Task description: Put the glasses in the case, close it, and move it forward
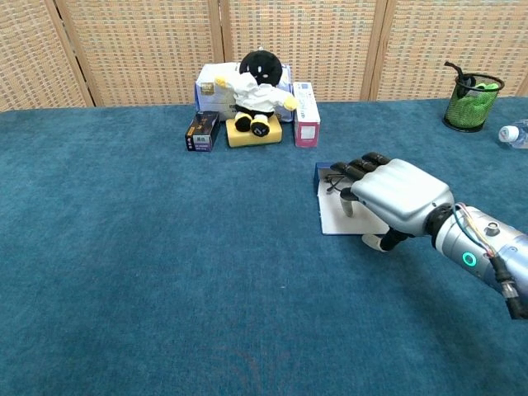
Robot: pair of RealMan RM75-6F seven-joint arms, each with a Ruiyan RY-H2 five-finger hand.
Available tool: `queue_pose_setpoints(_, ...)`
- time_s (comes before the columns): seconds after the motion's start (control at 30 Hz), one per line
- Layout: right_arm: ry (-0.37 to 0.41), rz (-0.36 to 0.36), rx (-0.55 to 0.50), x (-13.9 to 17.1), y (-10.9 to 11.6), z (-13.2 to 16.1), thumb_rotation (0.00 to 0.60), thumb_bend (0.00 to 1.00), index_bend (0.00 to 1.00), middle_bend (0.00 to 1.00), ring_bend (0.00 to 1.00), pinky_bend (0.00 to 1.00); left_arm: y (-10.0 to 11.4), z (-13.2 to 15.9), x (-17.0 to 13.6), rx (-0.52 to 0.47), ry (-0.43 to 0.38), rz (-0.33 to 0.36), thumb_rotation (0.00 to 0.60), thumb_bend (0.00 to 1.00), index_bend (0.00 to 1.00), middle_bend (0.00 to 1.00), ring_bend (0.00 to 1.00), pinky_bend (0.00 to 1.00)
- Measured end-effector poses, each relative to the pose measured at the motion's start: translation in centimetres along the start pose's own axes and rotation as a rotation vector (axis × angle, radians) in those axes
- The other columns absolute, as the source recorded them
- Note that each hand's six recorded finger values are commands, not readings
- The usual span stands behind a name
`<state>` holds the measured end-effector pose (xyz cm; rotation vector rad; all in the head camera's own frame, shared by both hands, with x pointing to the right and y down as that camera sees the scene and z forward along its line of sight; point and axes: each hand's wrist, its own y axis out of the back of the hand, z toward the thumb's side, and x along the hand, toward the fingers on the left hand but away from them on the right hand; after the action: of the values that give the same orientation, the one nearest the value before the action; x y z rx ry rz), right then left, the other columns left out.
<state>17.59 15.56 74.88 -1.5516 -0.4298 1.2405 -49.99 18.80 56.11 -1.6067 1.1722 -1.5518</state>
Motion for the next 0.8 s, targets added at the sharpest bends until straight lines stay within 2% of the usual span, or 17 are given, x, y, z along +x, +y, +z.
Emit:
queue_pose_setpoints(0.33,-0.008,-0.008,0.019,-0.2,-0.4,-0.3,0.600,0.41,0.38,0.00,0.00,0.00,0.0,0.0,0.0,0.000,0.001,0.000,0.600,0.00,0.00,0.00,0.00,0.00)
queue_pose_setpoints(0.8,-0.059,-0.068,0.018,-1.2,-0.1,-1.6,0.600,0.41,0.38,0.00,0.00,0.00,-0.1,0.0,0.1,0.003,0.002,-0.001,0.600,0.00,0.00,0.00,0.00,0.00)
